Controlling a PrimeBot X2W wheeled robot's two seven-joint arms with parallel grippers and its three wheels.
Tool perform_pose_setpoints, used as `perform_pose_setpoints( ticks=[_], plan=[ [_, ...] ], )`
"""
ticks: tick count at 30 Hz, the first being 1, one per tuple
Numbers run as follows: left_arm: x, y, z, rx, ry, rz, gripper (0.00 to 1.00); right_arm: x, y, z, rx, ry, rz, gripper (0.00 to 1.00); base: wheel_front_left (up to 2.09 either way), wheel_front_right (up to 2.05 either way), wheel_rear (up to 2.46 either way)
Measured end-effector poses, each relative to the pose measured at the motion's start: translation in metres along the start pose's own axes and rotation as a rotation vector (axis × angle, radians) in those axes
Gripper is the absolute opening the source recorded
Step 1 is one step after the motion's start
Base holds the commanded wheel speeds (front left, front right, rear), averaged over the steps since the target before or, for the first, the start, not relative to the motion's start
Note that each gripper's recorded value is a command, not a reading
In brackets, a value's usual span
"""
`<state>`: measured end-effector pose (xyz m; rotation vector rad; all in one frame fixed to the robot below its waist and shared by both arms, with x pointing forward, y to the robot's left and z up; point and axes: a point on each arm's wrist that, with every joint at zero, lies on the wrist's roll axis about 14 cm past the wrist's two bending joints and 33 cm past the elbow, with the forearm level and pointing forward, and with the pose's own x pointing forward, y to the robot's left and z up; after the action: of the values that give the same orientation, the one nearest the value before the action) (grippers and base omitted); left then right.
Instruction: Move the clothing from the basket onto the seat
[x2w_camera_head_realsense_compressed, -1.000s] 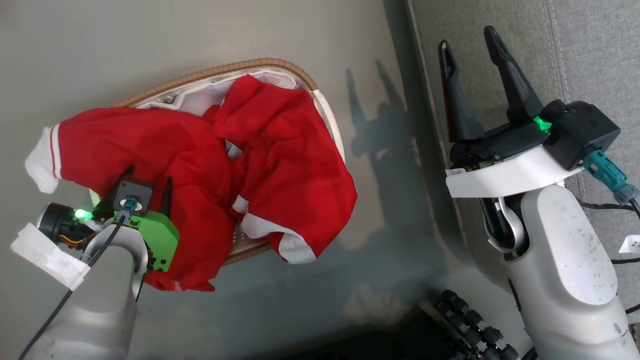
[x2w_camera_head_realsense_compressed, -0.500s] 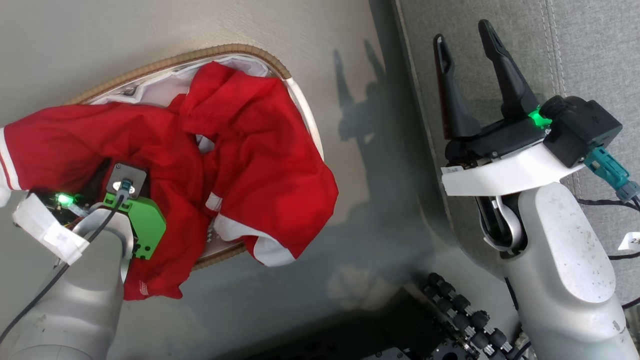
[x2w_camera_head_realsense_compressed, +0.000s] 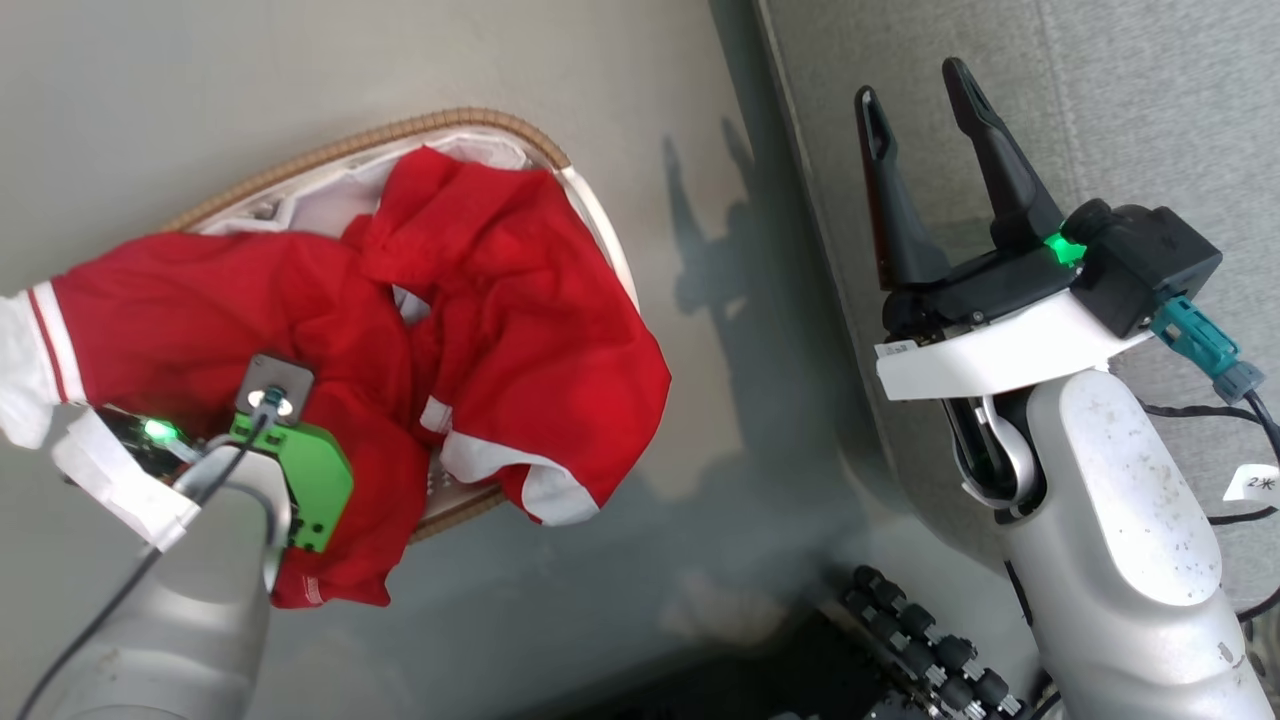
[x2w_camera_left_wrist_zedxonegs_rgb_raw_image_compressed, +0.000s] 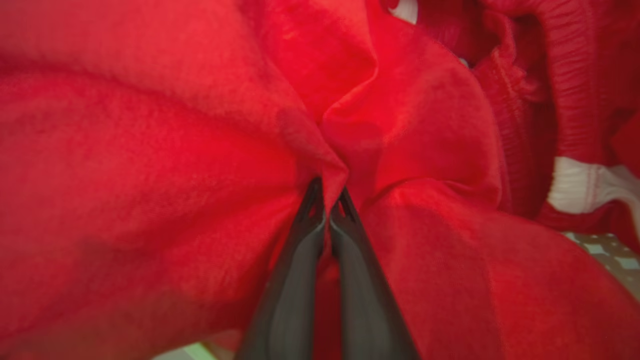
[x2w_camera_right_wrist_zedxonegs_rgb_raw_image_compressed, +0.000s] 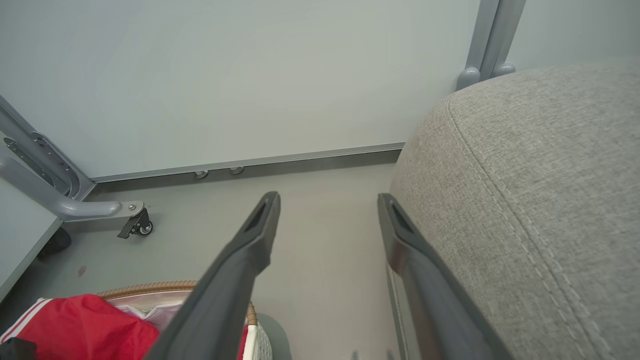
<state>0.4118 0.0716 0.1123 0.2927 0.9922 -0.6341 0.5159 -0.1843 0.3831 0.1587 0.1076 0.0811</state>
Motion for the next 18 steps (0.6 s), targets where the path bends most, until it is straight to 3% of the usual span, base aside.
perform_pose_setpoints(
  ticks=[8,18],
  plan=[
    [-0.028,-0.017,0.030,-0.049,-0.090,0.006,0.00,-0.019,-0.001,0.022,-0.020,-0.022,-0.021,1.00,0.00,0.00,0.00],
    [-0.093,-0.034,0.095,-0.134,-0.361,0.046,0.00,-0.057,0.002,0.051,-0.029,-0.054,-0.048,1.00,0.00,0.00,0.00]
  ],
)
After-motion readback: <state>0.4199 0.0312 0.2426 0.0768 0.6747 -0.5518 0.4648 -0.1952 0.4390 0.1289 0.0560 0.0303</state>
